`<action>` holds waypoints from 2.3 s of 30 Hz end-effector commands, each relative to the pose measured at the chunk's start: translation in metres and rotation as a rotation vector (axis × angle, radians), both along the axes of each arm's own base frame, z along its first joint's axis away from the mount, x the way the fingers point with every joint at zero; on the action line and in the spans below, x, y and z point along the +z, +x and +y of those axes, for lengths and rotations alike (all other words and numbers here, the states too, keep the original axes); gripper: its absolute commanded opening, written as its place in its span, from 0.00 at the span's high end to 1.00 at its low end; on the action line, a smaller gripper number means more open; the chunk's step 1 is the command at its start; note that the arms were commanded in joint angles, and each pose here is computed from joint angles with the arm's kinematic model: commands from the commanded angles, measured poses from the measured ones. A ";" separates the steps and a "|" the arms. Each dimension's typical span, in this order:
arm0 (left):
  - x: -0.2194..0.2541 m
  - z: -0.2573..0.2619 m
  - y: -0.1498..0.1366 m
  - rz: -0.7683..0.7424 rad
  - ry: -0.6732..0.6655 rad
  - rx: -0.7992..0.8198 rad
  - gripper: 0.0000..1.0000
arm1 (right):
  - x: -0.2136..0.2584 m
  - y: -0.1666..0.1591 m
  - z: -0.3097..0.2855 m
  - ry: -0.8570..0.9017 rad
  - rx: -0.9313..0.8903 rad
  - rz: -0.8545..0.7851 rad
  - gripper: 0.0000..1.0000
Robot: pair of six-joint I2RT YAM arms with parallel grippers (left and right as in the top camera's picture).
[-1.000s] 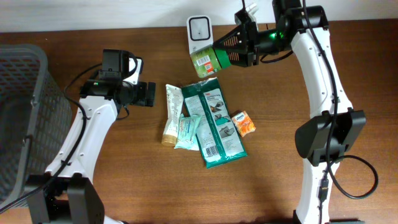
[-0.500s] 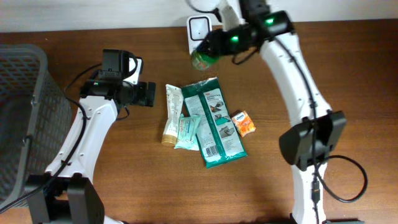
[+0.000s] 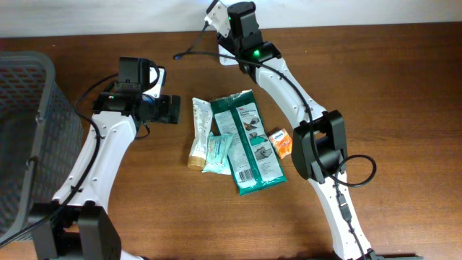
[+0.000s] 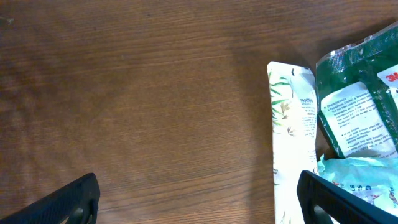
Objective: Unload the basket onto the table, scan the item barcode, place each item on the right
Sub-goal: 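Lift the jar and hold its label in front of the white scanner, then carry the jar right and set it down at the table's right edge, then move the right gripper to the orange Kleenex pack and grasp it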
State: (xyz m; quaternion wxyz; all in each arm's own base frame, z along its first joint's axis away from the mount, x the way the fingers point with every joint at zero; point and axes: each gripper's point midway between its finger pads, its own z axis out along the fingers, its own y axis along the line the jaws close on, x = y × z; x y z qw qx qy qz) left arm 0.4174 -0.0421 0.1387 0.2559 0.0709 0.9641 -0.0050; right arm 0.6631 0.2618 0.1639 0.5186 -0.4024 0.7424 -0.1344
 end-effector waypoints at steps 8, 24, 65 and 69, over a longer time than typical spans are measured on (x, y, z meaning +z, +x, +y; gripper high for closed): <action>0.006 0.000 0.002 -0.015 0.004 -0.010 0.01 | 0.031 0.009 -0.011 -0.117 0.034 -0.110 0.49; 0.006 0.000 0.002 -0.015 0.004 -0.010 0.01 | 0.143 -0.067 -0.058 0.390 -0.231 0.130 0.54; 0.006 0.000 0.002 -0.015 0.004 -0.010 0.01 | 0.028 -0.219 -0.390 0.746 -1.126 0.772 0.02; 0.006 0.000 0.002 -0.015 0.004 -0.010 0.01 | 0.048 -0.241 -0.309 0.798 -0.810 0.989 0.01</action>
